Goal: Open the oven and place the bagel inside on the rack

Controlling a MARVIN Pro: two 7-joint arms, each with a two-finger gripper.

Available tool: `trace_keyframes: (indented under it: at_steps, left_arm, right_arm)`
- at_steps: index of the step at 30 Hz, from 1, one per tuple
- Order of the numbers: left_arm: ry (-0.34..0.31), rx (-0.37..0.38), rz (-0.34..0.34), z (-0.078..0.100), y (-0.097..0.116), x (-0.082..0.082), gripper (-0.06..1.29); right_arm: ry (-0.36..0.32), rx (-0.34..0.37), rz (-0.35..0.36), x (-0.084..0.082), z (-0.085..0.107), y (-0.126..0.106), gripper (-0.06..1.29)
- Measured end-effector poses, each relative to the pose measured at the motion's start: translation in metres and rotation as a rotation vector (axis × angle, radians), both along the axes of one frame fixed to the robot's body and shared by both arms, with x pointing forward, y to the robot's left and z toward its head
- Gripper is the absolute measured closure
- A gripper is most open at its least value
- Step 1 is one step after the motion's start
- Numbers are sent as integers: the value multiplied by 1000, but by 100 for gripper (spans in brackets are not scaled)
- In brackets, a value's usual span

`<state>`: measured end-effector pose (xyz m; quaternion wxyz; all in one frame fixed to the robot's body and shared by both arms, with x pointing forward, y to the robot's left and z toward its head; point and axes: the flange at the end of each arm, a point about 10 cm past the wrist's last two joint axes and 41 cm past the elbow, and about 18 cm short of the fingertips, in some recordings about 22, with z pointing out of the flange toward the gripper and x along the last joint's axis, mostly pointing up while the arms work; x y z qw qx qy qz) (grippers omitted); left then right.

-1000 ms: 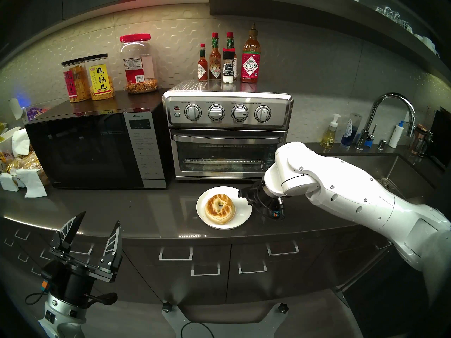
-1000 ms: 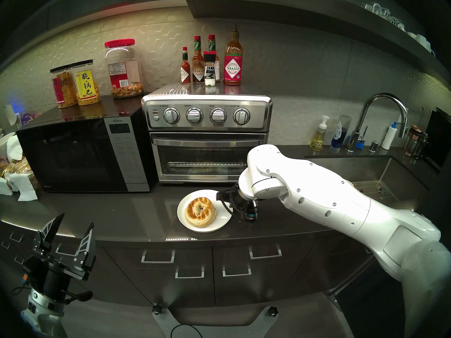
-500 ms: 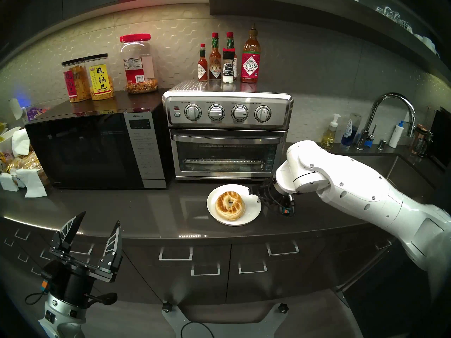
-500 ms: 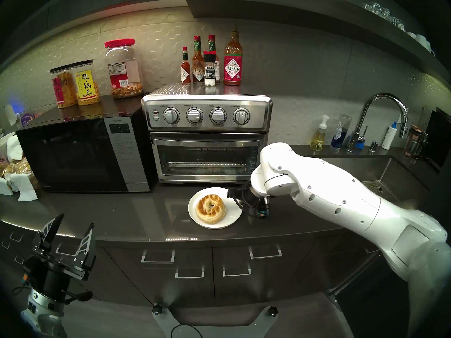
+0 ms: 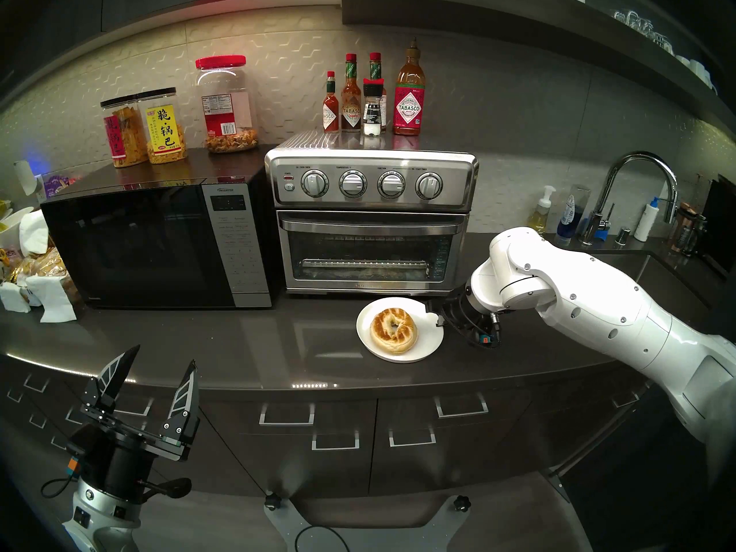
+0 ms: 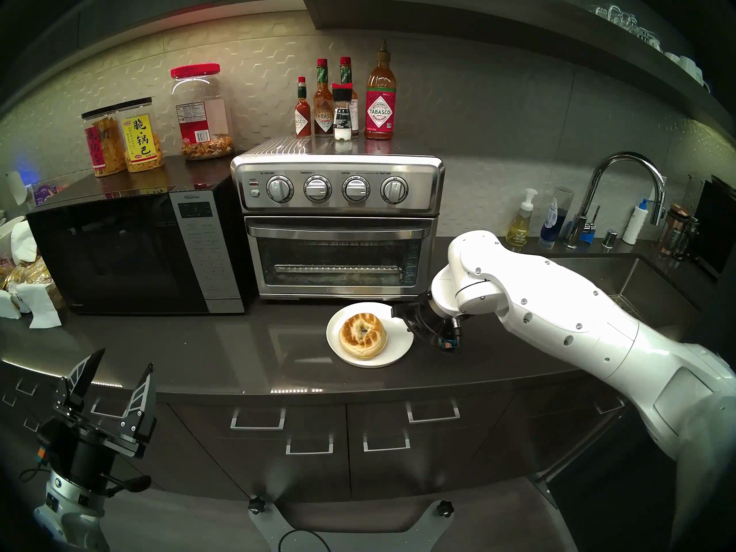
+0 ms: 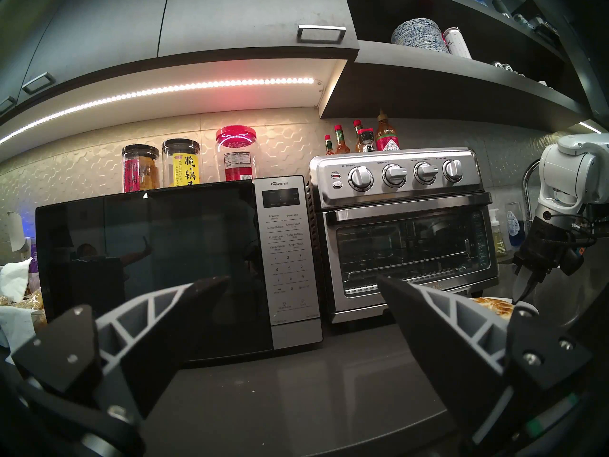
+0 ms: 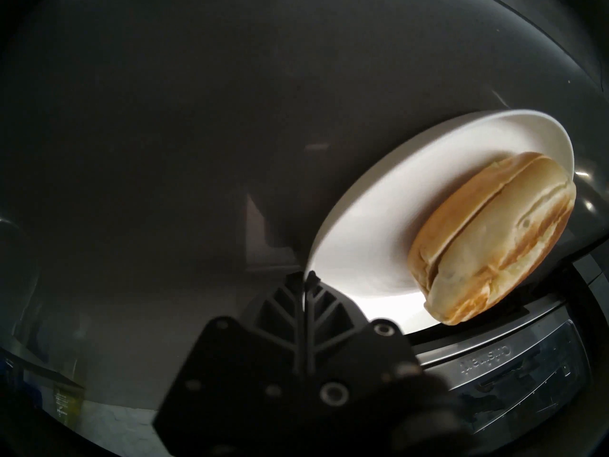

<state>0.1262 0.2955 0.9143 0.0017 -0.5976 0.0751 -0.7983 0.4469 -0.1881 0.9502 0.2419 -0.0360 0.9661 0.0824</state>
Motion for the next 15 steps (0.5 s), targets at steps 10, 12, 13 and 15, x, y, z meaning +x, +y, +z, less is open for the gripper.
trace_keyframes:
  at_steps: [10,12,13,15]
  left_arm:
    - [0,0,0,0,0,0,-4]
    - [0,0,0,0,0,0,-4]
    - [0,0,0,0,0,0,-4]
    - [0,0,0,0,0,0,-4]
  right_arm:
    - [-1,-12,-38,11,1,-34,125]
    - [-1,-14,-43,13,1,-40,125]
    - [-1,-15,-45,13,1,-43,125]
    - [-1,-17,-49,15,2,-47,125]
